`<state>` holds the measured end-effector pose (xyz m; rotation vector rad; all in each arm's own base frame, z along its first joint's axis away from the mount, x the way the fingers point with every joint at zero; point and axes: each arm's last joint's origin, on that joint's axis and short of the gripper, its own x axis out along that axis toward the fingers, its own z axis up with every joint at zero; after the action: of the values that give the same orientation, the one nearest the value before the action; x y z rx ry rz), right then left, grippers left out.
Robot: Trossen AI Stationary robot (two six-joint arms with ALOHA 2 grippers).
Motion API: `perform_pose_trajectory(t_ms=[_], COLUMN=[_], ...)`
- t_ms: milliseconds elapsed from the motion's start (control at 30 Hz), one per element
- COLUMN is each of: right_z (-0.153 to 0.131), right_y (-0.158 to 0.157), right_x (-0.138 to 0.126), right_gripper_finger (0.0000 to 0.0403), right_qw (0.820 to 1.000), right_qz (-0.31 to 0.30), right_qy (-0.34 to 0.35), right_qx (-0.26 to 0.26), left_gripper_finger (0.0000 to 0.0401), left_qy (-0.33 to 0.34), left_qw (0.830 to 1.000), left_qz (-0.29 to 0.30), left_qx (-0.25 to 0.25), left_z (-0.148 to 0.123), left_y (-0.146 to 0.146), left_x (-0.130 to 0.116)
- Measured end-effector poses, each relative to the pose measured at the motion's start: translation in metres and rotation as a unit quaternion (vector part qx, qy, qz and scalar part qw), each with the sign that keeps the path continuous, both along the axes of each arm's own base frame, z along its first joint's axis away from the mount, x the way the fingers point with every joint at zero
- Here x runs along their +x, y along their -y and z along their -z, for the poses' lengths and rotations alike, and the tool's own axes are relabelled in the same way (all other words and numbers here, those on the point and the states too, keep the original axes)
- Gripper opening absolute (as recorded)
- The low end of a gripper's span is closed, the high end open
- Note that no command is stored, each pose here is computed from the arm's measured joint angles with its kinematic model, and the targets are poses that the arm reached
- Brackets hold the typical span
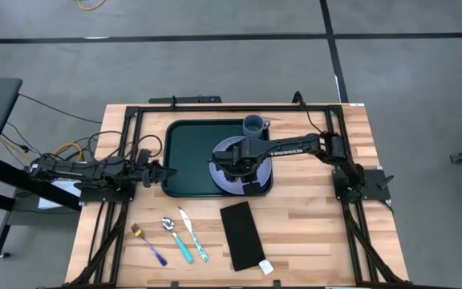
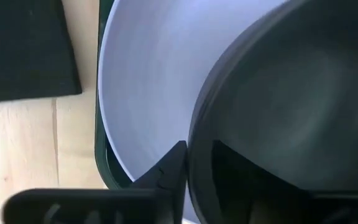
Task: Set up tray
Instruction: Put the black bowl on the violet plate, then put the black table napkin on the black tray to the left of the violet plate
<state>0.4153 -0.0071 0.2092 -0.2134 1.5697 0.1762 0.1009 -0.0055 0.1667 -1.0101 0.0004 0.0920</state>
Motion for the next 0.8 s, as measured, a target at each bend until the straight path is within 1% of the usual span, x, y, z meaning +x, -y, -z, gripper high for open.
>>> perform_pose_trajectory(t_ms=[67,167,267,333,400,467,533,600,667,733,800], right_z=[-0.003,-0.012,-0.031,-0.052,-0.072,-0.090,-0.109,-0.126,-0.138,-0.144,-0.150], right_y=[0.000,0.001,0.000,0.000,0.000,0.000,-0.001,-0.002,-0.006,-0.012,-0.020], right_x=[0.001,0.005,0.008,0.007,0.005,-0.002,-0.010,-0.021,-0.032,-0.042,-0.054], right_gripper_finger=[0.0088,0.0107,0.0119,0.0122,0.0122,0.0122,0.0121,0.0122,0.0123,0.0123,0.0123], right_qw=[1.000,1.000,0.998,0.994,0.987,0.979,0.966,0.954,0.943,0.933,0.920], right_qz=[0.012,0.016,0.027,0.046,0.071,0.099,0.135,0.178,0.214,0.250,0.284], right_qy=[0.005,0.024,0.062,0.100,0.133,0.160,0.184,0.198,0.208,0.218,0.237], right_qx=[0.000,0.000,0.003,0.021,0.049,0.084,0.119,0.137,0.145,0.139,0.130], left_gripper_finger=[0.0100,0.0100,0.0100,0.0100,0.0100,0.0100,0.0100,0.0100,0.0100,0.0100,0.0101], left_qy=[0.000,0.003,0.003,0.003,0.010,0.036,0.059,0.061,0.036,-0.013,-0.067], left_qw=[1.000,1.000,0.999,1.000,1.000,0.999,0.996,0.993,0.991,0.987,0.980], left_qz=[0.000,-0.001,-0.002,0.000,0.008,0.029,0.051,0.065,0.074,0.082,0.093], left_qx=[-0.001,-0.031,-0.038,-0.022,-0.004,0.025,0.051,0.076,0.109,0.137,0.163], left_z=[0.000,0.000,0.000,0.000,-0.002,-0.007,-0.019,-0.034,-0.049,-0.061,-0.072], left_y=[0.000,0.000,0.000,0.000,0.000,0.002,0.003,0.004,0.005,0.005,0.006], left_x=[0.000,0.000,0.000,0.000,0.000,0.001,0.000,0.000,0.003,0.008,0.018])
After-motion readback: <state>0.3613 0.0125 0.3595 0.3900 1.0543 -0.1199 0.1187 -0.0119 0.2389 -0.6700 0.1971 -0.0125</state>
